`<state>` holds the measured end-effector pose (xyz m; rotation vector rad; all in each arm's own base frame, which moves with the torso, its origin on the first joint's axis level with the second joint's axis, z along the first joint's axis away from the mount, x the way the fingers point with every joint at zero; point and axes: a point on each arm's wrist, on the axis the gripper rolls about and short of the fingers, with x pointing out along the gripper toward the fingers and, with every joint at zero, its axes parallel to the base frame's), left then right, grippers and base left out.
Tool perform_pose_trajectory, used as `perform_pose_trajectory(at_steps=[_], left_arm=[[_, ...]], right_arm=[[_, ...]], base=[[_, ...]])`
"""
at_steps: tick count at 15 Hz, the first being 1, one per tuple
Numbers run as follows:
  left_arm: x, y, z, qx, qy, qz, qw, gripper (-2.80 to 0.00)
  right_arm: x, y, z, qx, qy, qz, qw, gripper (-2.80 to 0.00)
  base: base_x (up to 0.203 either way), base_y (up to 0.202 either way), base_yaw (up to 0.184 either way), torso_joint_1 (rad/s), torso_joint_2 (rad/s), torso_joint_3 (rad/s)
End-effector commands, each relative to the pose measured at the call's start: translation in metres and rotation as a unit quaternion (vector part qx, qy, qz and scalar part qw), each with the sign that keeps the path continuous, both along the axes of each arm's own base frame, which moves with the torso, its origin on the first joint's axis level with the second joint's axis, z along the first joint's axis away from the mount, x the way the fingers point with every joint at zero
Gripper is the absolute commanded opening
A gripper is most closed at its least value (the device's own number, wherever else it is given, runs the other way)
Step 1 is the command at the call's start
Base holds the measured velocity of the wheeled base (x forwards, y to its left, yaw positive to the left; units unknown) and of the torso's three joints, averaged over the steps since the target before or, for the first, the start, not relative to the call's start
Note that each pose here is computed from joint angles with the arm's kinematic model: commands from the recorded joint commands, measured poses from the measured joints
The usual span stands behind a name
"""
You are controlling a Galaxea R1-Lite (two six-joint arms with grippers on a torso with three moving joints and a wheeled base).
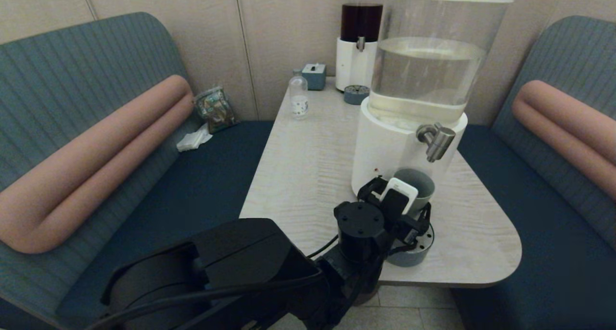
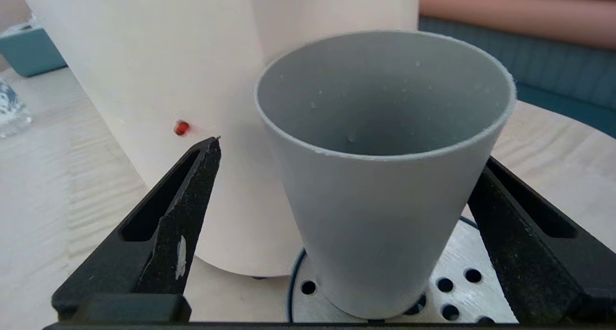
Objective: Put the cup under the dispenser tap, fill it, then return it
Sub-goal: Place the cup next to the water dispenser
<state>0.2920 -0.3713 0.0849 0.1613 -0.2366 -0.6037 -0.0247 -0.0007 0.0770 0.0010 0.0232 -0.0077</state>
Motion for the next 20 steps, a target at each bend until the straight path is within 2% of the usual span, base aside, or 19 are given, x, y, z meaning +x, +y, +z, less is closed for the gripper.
perform_pose_trajectory(at_steps=[1, 14, 20], left_arm=[[0.0012, 0.0001, 0.0013, -0.004, -0.004, 0.002, 1.0000, 0.00], [-0.0033, 0.0018, 0.0023, -0.014, -0.007, 0.023, 0.9996, 0.00], [-0.0044, 0.0025, 0.0026, -0.008, -0.011, 0.031, 0.9994, 0.00]], right_arm=[[-0.0001, 0.0000, -0.0001, 0.000, 0.000, 0.000, 1.000, -2.80], [-0.0001, 0.0000, -0.0001, 0.000, 0.000, 0.000, 1.000, -2.80], [-0.0001, 0.0000, -0.0001, 0.000, 0.000, 0.000, 1.000, -2.80]], base=[[0.000, 0.000, 0.000, 0.000, 0.00, 0.000], [0.000, 0.000, 0.000, 0.000, 0.00, 0.000], [0.000, 0.000, 0.000, 0.000, 0.00, 0.000]])
